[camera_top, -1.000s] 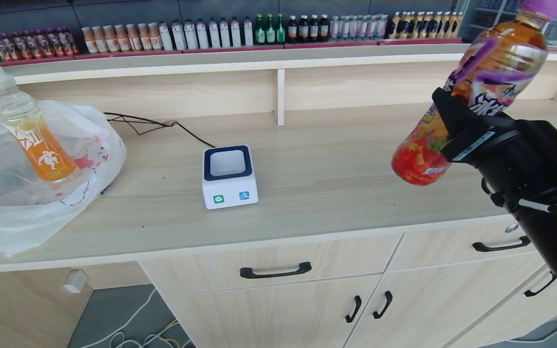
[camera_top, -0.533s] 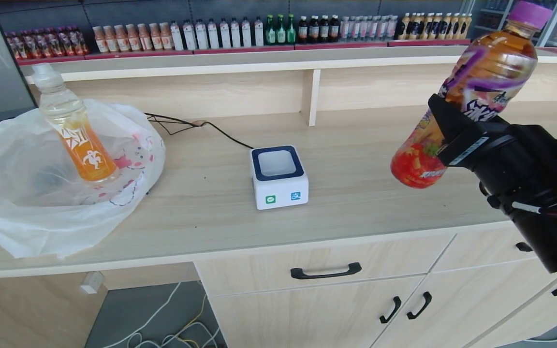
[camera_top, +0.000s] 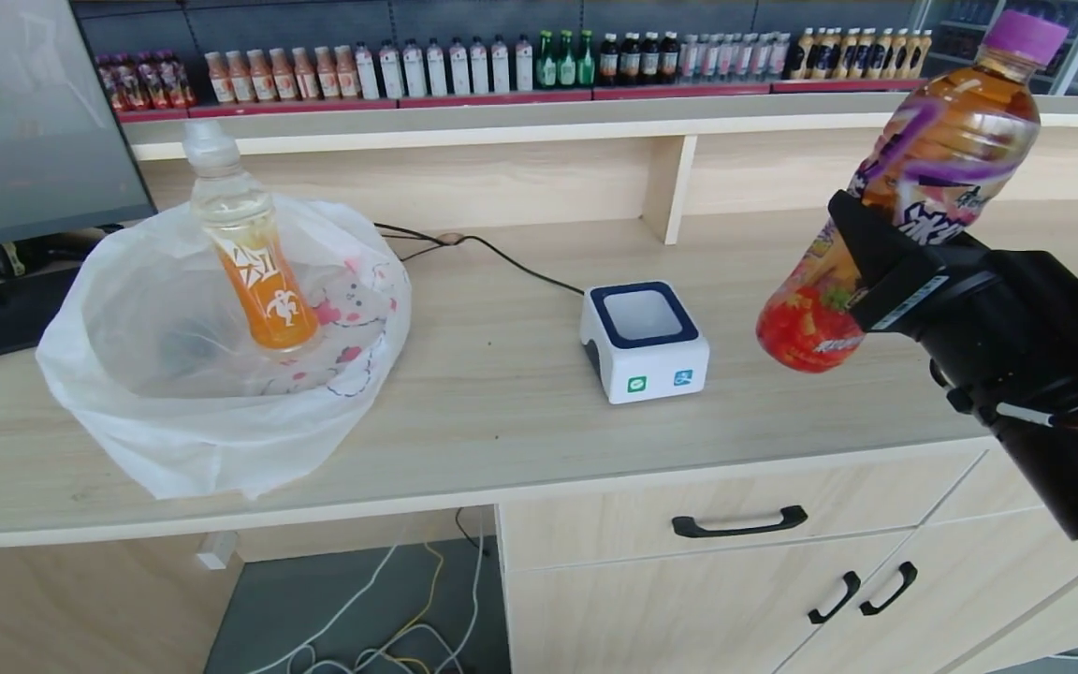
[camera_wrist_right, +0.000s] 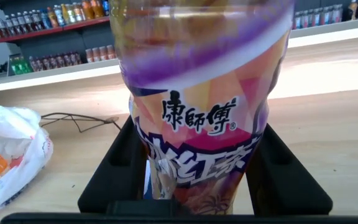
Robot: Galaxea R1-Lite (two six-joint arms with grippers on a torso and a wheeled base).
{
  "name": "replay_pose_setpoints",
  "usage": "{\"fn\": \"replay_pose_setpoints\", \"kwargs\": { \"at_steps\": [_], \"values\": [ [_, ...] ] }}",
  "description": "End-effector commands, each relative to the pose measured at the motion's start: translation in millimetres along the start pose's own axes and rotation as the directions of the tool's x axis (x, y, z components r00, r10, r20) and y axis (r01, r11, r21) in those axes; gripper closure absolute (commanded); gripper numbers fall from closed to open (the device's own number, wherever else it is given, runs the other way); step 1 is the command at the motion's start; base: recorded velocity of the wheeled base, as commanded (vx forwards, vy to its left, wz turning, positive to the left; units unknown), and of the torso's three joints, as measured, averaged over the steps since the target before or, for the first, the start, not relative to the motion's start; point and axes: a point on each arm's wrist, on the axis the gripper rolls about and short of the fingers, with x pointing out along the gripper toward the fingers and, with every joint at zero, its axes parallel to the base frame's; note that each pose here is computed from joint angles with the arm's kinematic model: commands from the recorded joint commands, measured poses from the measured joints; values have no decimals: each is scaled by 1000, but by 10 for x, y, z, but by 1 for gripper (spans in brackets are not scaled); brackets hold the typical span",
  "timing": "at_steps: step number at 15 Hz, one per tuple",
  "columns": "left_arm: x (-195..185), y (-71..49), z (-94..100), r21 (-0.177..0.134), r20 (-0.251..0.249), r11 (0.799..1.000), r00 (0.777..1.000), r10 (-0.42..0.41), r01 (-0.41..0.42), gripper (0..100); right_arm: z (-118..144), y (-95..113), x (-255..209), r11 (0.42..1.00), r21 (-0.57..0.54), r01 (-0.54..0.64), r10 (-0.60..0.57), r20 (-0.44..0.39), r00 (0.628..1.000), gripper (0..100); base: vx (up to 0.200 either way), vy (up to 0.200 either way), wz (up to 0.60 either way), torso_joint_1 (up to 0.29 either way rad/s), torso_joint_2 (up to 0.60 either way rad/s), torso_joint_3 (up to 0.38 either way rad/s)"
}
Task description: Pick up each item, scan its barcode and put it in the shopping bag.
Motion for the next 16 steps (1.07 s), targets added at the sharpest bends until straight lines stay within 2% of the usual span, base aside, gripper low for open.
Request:
{"fn": "replay_pose_setpoints", "kwargs": {
  "at_steps": [1,2,11,16],
  "values": [
    [0,0,0,0,0,1000,1000,1,-1,0,20,-2,-9,1000,2,0,0,5,1000,100,0,200,0,2,2,2],
    [0,0,0,3,-1,1000,1000,0,0,0,20,-2,-9,1000,2,0,0,5,1000,100,0,200,0,7,2,2],
    [0,1,0,5,-1,1000,1000,0,0,0,-69,32,28,998,-17,-56,55,-9,998,100,0,0,0,0,0,0],
    [0,0,0,10,0,1000,1000,1,-1,0,-180,254,259,996,10,-92,92,2,996,100,0,0,0,0,0,0]
  ]
}}
